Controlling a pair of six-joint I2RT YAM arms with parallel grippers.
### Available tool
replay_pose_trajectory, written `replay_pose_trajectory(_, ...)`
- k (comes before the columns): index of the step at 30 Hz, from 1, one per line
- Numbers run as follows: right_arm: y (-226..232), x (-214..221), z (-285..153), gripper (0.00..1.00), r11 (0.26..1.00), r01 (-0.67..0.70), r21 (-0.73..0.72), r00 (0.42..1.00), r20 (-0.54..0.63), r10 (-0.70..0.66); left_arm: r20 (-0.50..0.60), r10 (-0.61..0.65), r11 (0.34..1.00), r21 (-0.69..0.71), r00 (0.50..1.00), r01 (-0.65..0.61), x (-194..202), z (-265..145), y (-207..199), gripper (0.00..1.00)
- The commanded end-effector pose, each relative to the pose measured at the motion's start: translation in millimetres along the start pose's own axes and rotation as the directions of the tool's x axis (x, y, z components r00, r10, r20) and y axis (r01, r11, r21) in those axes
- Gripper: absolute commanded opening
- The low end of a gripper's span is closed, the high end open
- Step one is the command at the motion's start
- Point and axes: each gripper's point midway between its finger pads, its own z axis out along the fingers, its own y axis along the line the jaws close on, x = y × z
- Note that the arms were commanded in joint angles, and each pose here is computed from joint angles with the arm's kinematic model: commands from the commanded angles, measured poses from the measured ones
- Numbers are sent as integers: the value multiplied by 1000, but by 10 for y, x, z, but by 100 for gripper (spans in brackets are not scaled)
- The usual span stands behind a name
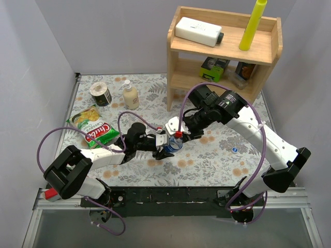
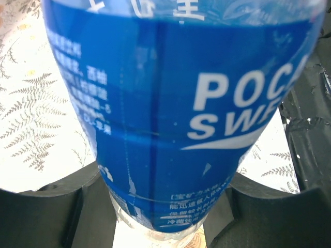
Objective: Screw on the bottle caps
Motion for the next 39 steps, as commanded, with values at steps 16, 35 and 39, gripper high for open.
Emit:
replay_pose_trajectory(16, 26, -16, 0, 20, 998, -24, 62, 1000, 13, 24, 57, 80, 996, -29, 995, -79, -196, -43, -32, 0)
replay_pose_trajectory(35, 249, 90, 184, 20, 1000, -10, -30, 999, -37, 9, 91, 55, 998, -48, 994, -51, -244, -53, -118, 0)
replay_pose_trajectory(39, 274, 157, 220, 20, 999, -25, -27, 998, -51, 23, 114, 67, 996, -69, 991, -59, -314, -50, -70, 0)
